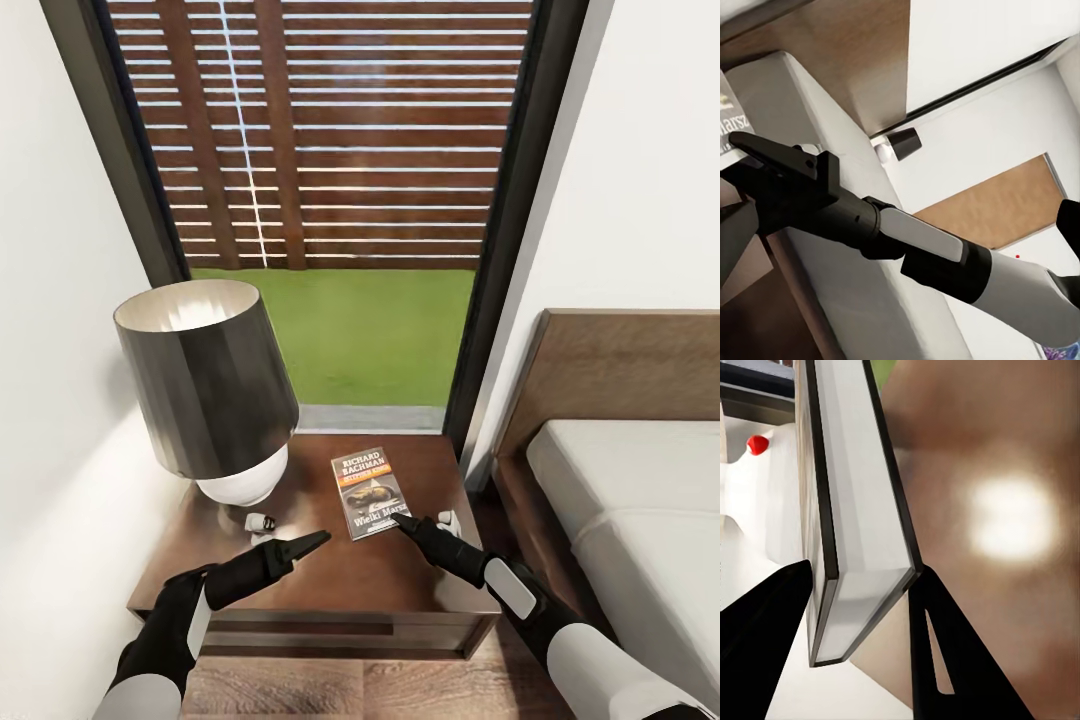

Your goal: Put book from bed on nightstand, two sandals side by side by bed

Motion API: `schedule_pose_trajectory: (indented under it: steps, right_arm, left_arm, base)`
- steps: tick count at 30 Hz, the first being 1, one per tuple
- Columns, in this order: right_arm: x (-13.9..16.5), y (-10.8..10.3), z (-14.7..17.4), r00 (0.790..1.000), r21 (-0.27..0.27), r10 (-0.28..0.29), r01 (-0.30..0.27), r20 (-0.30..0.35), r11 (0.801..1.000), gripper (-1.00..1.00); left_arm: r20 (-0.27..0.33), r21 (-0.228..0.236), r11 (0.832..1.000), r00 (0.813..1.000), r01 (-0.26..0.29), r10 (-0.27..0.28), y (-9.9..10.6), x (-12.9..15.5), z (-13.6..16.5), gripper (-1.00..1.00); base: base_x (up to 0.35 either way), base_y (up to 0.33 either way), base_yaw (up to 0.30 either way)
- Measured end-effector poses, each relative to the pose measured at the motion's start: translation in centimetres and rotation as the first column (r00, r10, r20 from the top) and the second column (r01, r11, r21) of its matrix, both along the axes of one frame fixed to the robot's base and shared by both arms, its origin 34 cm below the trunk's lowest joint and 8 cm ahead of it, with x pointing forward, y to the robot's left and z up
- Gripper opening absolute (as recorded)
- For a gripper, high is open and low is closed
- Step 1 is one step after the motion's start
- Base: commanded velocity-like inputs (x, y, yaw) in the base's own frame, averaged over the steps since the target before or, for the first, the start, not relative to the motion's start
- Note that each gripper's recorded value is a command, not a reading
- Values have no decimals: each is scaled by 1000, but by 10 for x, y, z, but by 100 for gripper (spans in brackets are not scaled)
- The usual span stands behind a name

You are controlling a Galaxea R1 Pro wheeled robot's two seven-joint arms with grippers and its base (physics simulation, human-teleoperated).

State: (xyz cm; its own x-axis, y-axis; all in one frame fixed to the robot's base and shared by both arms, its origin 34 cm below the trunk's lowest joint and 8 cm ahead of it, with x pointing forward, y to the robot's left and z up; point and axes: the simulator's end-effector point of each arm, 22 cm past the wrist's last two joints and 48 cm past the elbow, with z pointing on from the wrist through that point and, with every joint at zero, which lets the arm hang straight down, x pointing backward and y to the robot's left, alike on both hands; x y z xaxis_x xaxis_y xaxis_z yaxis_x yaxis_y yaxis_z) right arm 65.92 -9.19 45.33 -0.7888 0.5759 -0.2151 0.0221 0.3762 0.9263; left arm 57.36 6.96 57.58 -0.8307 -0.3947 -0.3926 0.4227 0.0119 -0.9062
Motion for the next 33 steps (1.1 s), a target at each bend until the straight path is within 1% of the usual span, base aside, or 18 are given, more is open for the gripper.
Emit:
schedule_pose_trajectory:
  steps: [4,13,33]
  right_arm:
    - [0,0,0,1000,0,0,0,0,1000,-100]
    - [-5,0,-20,1000,-2,1,-1,0,1000,-100]
    - [-6,0,-22,1000,-2,0,0,0,1000,-100]
  left_arm:
    - [0,0,1000,1000,0,0,0,0,0,100]
    - [0,0,1000,1000,0,0,0,-5,-20,100]
    - [1,0,1000,1000,0,0,0,-5,-22,100]
  base:
    - [0,0,0]
    - [0,0,0]
    - [0,0,0]
